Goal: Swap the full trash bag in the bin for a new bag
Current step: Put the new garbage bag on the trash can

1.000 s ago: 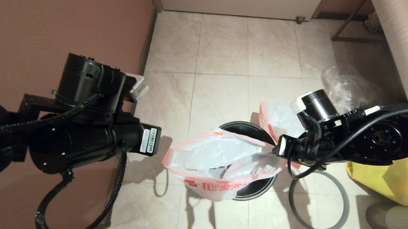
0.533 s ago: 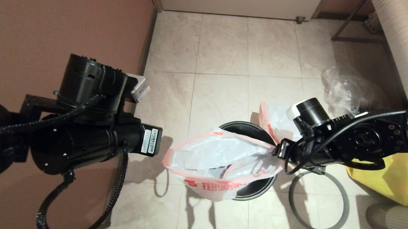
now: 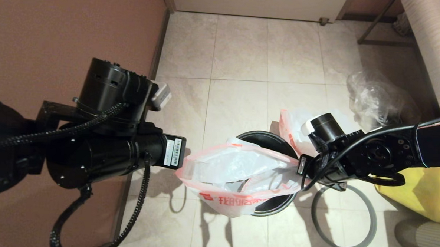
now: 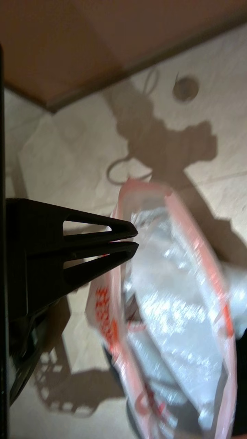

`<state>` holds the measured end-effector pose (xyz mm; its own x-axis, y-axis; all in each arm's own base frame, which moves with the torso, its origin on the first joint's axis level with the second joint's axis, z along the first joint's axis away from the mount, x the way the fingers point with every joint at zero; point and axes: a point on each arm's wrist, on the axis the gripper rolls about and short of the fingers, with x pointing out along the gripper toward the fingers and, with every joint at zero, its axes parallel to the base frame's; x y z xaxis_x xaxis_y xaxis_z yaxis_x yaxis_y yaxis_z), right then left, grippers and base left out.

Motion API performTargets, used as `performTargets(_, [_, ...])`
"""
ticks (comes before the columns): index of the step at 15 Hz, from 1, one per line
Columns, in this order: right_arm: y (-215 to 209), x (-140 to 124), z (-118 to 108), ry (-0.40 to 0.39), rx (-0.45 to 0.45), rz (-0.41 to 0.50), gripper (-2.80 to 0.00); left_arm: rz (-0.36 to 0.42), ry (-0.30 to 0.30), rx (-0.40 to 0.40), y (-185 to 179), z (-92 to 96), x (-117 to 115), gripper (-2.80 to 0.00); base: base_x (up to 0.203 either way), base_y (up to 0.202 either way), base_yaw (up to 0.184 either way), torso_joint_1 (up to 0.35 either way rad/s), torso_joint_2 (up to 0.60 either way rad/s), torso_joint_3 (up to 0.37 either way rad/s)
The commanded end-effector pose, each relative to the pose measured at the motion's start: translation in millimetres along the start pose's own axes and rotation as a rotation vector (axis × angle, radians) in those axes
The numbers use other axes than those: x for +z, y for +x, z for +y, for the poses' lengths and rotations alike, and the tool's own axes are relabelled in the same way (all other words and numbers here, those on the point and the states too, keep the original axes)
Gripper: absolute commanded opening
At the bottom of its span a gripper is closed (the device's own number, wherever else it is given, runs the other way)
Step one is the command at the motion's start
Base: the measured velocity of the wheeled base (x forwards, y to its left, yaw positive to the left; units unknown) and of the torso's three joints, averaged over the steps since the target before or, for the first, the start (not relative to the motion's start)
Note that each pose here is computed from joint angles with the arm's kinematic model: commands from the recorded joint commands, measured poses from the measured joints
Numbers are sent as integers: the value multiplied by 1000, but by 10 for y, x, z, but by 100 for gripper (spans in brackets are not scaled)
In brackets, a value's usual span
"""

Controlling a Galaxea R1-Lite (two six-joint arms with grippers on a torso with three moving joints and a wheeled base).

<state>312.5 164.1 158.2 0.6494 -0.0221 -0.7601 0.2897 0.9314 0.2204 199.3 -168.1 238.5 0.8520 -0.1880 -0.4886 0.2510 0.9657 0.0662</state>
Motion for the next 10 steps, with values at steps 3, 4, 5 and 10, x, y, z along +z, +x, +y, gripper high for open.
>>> performTargets(3, [-51,18,6,6,6,-14,-280,217,-108,-2,395,-429,-392,-280,0,0,0,0,0,0])
performTargets(4, [-47,14,10,4,7,-13,-280,277,-155,34,567,-481,-518,-280,0,0,0,0,0,0])
performTargets(5, [-51,6,19,1,9,-12,-280,325,-209,70,733,-509,-624,-280,0,0,0,0,0,0])
performTargets(10, [-46,3,26,-3,10,-12,-280,316,-522,148,963,-284,-518,0,0,0,0,0,0,0])
